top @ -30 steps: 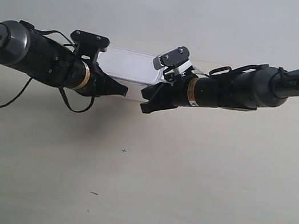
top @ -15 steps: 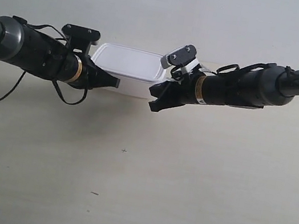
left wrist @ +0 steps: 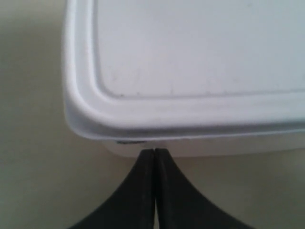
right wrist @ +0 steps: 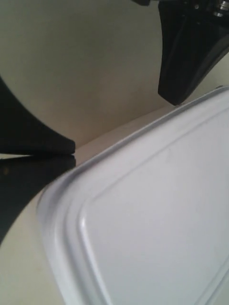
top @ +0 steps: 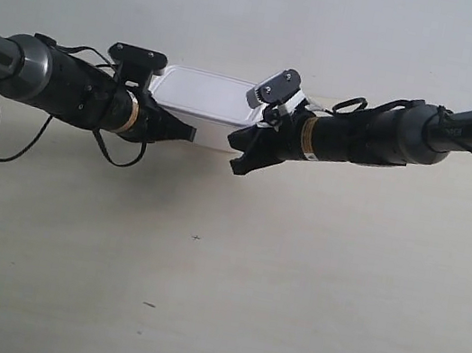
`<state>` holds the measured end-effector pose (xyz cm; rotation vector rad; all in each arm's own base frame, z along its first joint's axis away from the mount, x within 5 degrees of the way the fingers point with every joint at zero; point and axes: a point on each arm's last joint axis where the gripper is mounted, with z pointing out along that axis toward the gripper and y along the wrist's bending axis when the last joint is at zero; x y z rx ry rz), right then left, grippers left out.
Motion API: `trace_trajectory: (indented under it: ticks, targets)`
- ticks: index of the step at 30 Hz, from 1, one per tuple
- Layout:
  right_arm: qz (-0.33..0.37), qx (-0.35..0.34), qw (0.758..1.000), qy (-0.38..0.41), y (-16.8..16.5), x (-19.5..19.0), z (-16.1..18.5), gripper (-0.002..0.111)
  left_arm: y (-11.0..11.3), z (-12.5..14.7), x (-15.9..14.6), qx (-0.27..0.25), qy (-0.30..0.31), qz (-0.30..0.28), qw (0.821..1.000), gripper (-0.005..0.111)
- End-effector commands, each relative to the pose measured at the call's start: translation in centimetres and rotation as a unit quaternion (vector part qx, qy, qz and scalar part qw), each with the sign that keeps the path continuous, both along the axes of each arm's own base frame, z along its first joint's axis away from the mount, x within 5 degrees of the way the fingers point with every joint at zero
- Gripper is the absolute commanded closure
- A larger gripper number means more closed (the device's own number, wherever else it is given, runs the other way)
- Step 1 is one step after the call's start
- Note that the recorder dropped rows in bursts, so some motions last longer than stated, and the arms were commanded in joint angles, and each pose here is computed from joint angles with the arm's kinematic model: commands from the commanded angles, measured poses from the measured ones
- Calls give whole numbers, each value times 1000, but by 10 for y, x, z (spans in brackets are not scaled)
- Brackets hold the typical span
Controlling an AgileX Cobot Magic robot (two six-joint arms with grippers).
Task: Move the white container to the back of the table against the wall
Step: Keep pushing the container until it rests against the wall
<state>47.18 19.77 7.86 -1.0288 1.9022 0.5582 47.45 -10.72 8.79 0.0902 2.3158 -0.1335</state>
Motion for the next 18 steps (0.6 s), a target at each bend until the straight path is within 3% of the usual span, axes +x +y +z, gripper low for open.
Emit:
trace_trajectory:
  ticks: [1,18]
  targets:
    - [-5,-4,1000,-8,0,6,4,108,1,4,4,9,-11,1,1000,107]
    - [-22,-66,996,-48,-10,16,1,108,1,4,14,30,-26,-5,999,107]
